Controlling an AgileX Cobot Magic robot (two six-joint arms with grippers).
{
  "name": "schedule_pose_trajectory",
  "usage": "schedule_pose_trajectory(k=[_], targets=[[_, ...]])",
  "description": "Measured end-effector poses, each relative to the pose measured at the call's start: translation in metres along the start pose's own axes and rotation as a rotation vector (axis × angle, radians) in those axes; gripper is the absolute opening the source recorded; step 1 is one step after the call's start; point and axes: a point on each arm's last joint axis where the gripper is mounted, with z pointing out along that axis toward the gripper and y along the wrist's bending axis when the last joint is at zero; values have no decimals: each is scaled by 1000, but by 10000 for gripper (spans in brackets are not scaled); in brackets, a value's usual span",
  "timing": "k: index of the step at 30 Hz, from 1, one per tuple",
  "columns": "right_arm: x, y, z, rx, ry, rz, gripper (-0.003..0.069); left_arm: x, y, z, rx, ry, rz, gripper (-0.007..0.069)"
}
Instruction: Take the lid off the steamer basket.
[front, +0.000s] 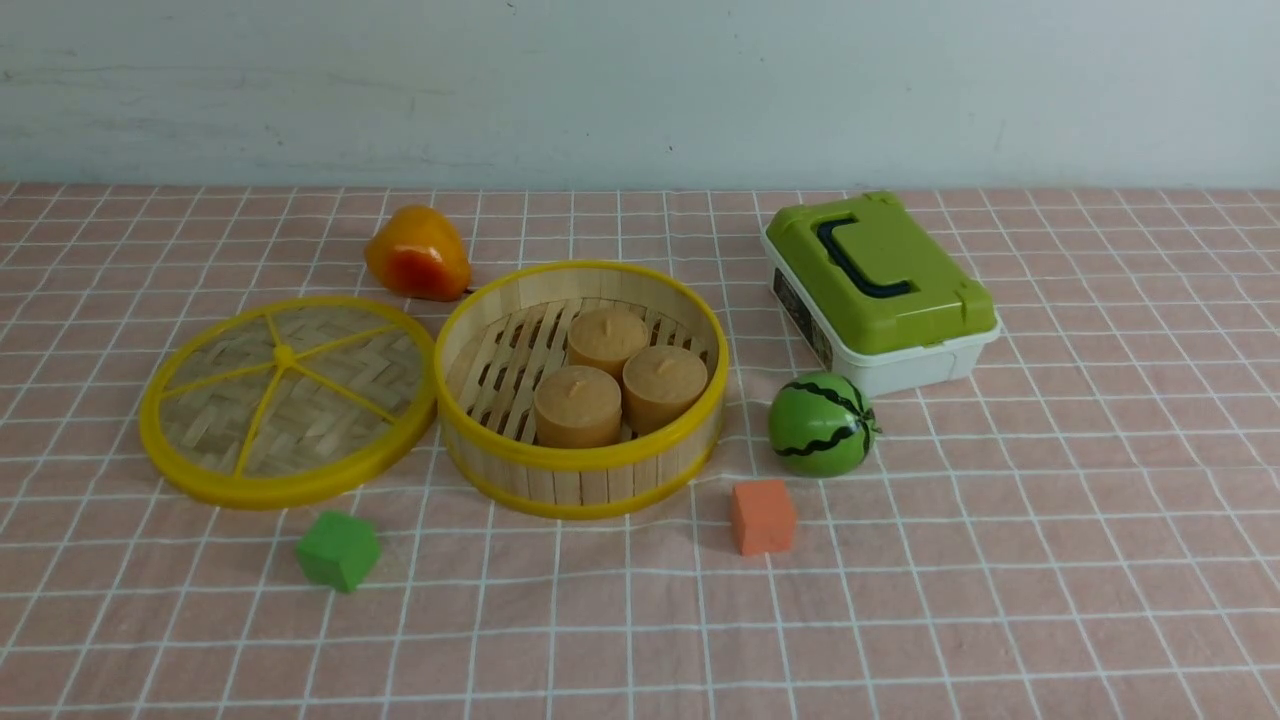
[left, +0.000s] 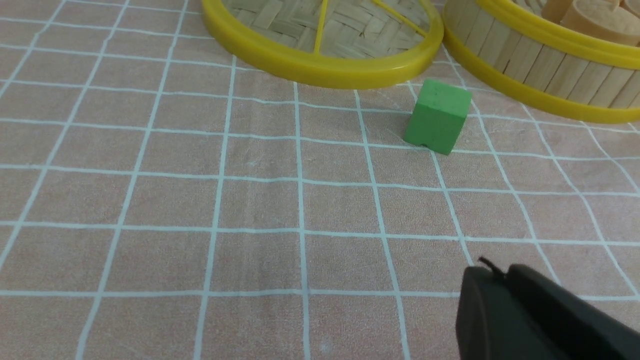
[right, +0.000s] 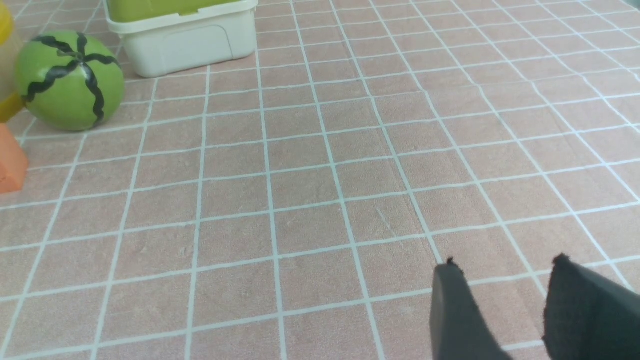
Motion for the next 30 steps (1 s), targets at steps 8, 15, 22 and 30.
schedule_pose_trajectory(k=[8,15,22,30], targets=[[0,0,0,0,0,0,241,0,0,0,0,0,0,43],[0,0,0,0,0,0,241,0,0,0,0,0,0,55],[0,0,0,0,0,0,241,0,0,0,0,0,0,61],[0,0,0,0,0,0,241,0,0,0,0,0,0,72]])
